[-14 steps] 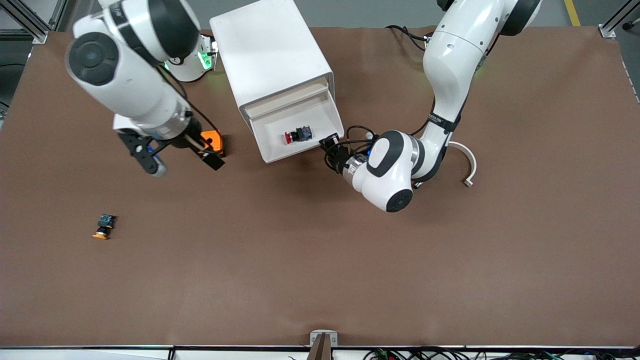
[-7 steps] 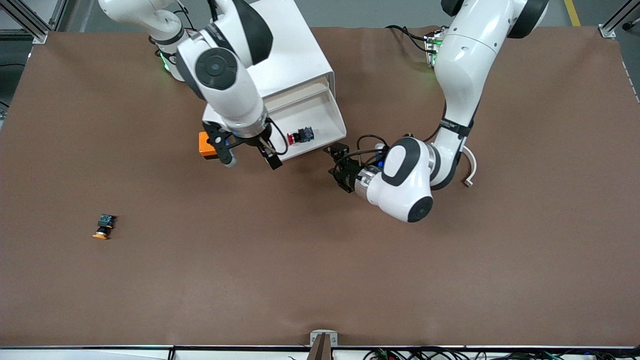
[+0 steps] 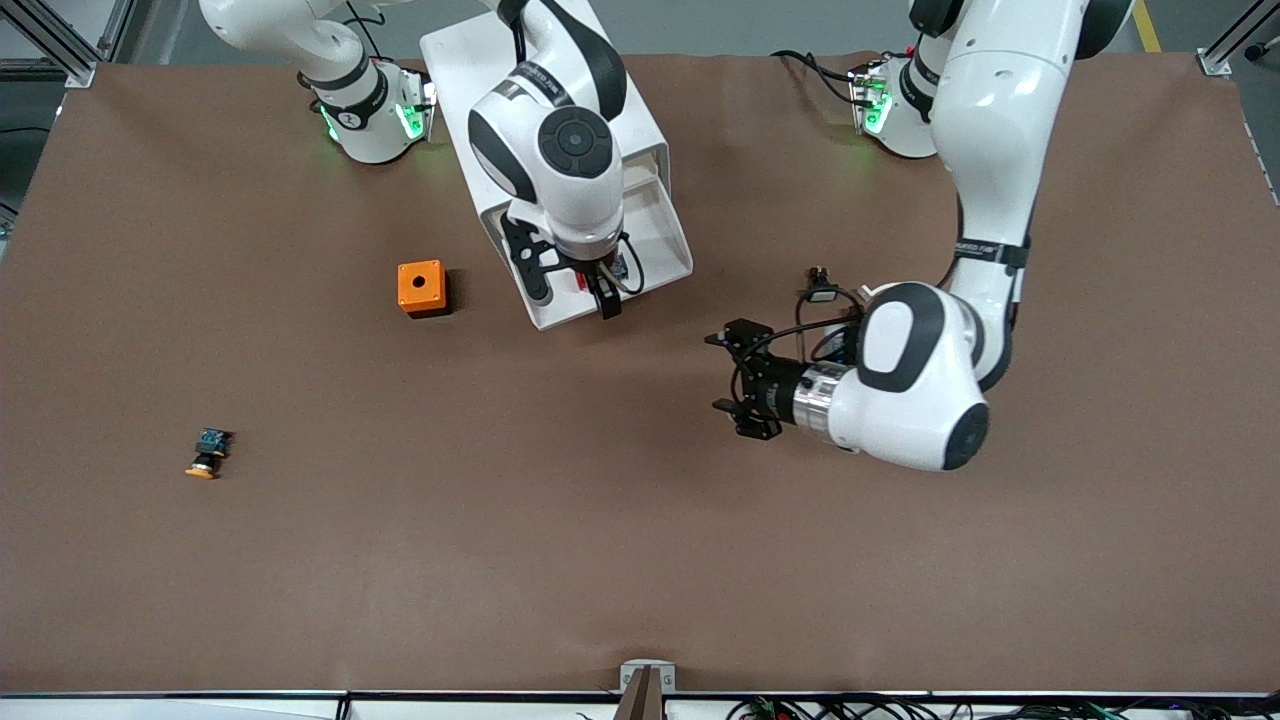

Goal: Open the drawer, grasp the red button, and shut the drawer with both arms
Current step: 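Grasp the red-capped button in the drawer with the right gripper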

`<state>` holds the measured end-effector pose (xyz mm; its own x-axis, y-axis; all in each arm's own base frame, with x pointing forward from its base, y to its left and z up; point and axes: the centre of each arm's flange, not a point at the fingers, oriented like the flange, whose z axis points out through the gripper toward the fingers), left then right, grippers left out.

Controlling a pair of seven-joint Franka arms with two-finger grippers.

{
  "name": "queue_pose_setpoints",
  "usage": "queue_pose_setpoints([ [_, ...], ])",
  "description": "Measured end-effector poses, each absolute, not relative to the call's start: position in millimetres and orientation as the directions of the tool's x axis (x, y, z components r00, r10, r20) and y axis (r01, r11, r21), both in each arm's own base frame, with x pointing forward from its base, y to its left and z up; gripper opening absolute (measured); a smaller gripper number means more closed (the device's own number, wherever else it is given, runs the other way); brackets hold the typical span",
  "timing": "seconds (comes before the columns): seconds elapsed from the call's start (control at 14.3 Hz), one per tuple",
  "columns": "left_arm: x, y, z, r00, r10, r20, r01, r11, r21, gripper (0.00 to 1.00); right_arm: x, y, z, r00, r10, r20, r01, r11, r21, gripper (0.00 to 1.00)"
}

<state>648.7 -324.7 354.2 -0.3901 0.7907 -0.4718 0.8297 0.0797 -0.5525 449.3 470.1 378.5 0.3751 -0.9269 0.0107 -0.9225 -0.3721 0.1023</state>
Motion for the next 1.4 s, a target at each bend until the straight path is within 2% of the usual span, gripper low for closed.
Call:
queue_pose_setpoints([
  [0.42,661.1,-274.6,409.9,-0.287,0.839,-0.462,0.906,0.082,-0.414,1.00,429.3,479.3,363.0,0.387,-0.921,0.033,-0.915,-0.380,0.132,1.00],
  [0.7,659.8,-273.9,418.1,-0.273,0.845,-0.460,0.914,0.078,-0.398,1.00,427.9,482.0,354.4,0.391,-0.920,0.035,-0.913,-0.383,0.137,1.00],
  [0.77,660.0,-273.3,418.0,-0.265,0.847,-0.461,0.917,0.072,-0.393,1.00,428.2,482.7,351.7,0.391,-0.920,0.034,-0.913,-0.383,0.137,0.97],
  [0.84,660.2,-272.5,417.9,-0.250,0.849,-0.466,0.921,0.060,-0.385,1.00,428.8,483.6,349.5,0.391,-0.920,0.032,-0.914,-0.384,0.133,0.93],
  [0.98,660.2,-271.1,416.7,-0.199,0.862,-0.467,0.934,0.022,-0.358,1.00,429.7,485.0,347.0,0.390,-0.920,0.028,-0.915,-0.384,0.126,0.73],
  [1.05,659.4,-271.0,414.9,-0.155,0.877,-0.454,0.942,-0.007,-0.336,1.00,429.5,486.0,345.7,0.391,-0.920,0.027,-0.915,-0.385,0.124,0.59],
  [1.12,657.8,-272.0,412.5,-0.100,0.894,-0.436,0.949,-0.046,-0.312,1.00,428.6,487.5,344.8,0.393,-0.919,0.026,-0.914,-0.387,0.122,0.50],
  [1.19,655.1,-275.5,409.8,-0.028,0.907,-0.421,0.953,-0.103,-0.285,1.00,427.2,489.3,345.3,0.396,-0.918,0.025,-0.913,-0.391,0.119,0.45],
  [1.4,640.1,-301.2,400.5,0.206,0.892,-0.402,0.925,-0.312,-0.219,1.00,425.3,491.4,345.9,0.400,-0.916,0.025,-0.911,-0.395,0.118,0.45],
])
